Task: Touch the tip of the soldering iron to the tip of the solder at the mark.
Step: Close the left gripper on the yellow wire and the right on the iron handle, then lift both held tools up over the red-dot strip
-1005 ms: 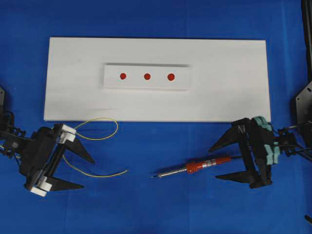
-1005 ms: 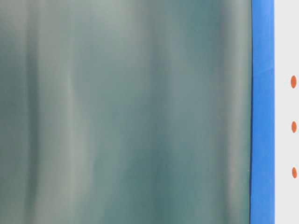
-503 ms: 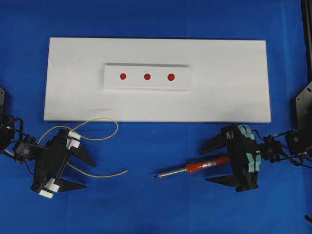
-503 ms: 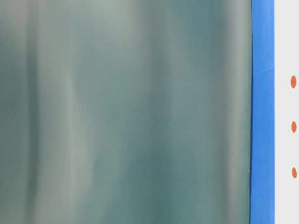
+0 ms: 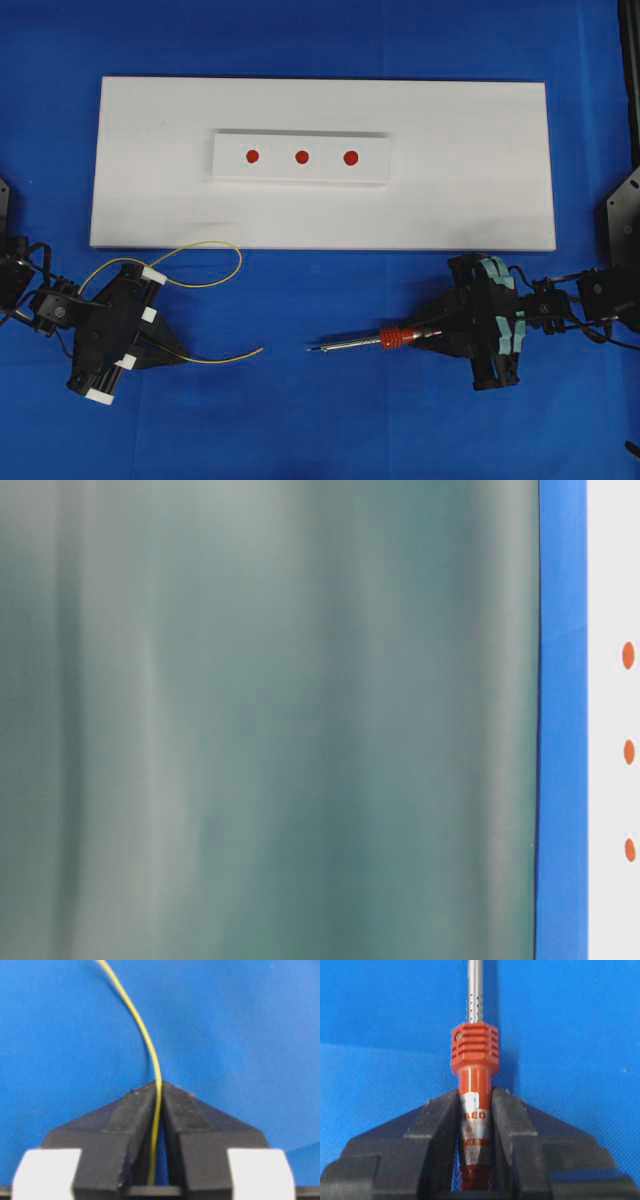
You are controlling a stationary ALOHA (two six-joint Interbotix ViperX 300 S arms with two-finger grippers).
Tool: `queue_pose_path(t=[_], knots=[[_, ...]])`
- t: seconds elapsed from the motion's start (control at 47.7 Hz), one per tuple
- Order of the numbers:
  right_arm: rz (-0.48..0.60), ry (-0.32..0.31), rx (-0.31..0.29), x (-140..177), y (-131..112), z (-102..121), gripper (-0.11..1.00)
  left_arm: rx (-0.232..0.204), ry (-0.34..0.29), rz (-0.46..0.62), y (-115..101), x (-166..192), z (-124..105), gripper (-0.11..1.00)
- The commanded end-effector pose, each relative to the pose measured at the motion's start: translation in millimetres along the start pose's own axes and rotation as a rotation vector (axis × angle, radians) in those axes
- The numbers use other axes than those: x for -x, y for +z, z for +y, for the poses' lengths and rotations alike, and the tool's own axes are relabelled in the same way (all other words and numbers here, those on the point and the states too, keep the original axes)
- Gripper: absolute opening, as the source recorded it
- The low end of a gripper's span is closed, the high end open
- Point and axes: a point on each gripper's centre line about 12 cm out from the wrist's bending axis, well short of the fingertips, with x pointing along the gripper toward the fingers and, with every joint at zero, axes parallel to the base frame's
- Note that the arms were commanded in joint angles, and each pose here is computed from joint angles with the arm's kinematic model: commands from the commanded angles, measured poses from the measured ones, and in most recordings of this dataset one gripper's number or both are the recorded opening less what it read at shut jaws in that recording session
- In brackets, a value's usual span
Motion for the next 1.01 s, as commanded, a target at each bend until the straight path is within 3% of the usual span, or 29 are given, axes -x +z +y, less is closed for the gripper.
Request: queue_pose_path(t=[0.0,0.23,0.398,0.587,0.775,0.984], knots=[[-0.027,0.009,-0.002,-1,6,3,0.06,0.004,0.002,-0.020,7,-2,1,0.01],[-0.020,0.008,-0.008,-3,8,4,0.06,0.012,0.002,-0.019,13,-3,0,0.01],[0.015,0.005,-0.026,-3,13,6,0.06,0.073,0.008,0.025,28,-5,-2,0.01],[0.079,0.002,-0.066,4,33,7,0.06,0.131,0.030,0.129,52,0,-5,0.01],[0.145,-0.002,-0.112,19,58,5,0.06,0.135,0.034,0.158,87,15,-10,0.01],[0.209,0.013,-0.128,38,92,6,0.06,0.148,0.067,0.232,109,32,-5,0.01]])
